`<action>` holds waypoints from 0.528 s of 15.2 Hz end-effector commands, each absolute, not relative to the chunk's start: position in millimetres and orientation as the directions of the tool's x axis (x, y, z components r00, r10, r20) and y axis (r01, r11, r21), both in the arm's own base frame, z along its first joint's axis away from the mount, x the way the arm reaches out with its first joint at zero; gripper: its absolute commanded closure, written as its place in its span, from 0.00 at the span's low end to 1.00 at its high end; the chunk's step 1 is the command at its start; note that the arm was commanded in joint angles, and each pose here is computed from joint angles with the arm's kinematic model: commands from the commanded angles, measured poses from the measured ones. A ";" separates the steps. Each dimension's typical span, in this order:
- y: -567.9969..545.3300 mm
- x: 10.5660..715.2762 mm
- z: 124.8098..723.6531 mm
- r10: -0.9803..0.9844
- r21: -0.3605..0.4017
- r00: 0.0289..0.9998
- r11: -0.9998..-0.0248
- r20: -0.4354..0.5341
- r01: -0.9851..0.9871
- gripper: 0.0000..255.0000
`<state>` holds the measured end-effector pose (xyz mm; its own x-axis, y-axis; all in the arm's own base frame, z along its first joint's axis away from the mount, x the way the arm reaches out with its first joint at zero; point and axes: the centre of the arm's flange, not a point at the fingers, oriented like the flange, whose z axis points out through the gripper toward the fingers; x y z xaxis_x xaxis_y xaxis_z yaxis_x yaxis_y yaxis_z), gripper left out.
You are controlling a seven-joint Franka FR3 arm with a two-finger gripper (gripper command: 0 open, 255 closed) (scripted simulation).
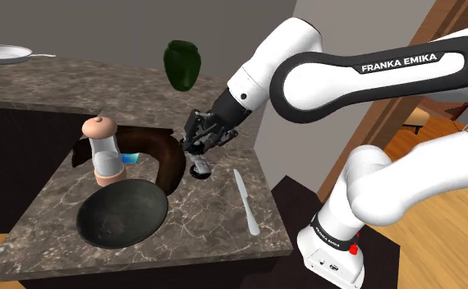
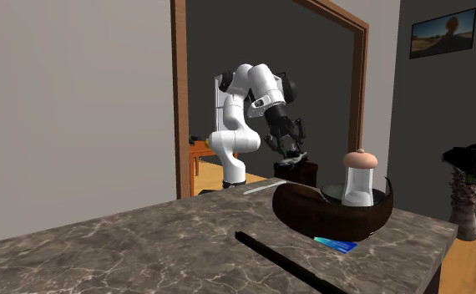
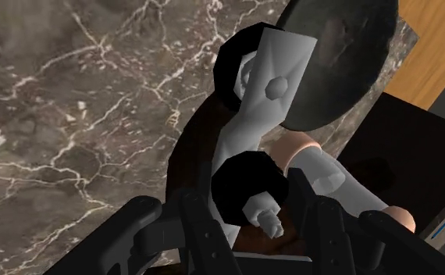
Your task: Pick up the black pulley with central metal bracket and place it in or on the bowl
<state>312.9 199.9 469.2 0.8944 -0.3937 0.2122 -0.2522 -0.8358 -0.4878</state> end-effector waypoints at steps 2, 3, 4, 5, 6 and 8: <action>238.3 321.2 468.9 -0.394 -0.489 0.894 -0.835 0.211 -0.253 1.00; 251.3 323.5 469.0 -0.394 -0.489 0.894 -0.835 0.211 -0.253 1.00; 264.3 325.8 469.0 -0.394 -0.489 0.894 -0.835 0.211 -0.253 1.00; 277.3 328.0 469.1 -0.394 -0.489 0.894 -0.835 0.211 -0.253 1.00; 290.3 330.3 469.1 -0.394 -0.489 0.894 -0.835 0.211 -0.253 1.00; 316.3 334.8 469.2 -0.394 -0.489 0.894 -0.835 0.211 -0.253 1.00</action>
<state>332.1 302.9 468.7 0.8946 -0.3929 0.2131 -0.2515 -0.8366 -0.4866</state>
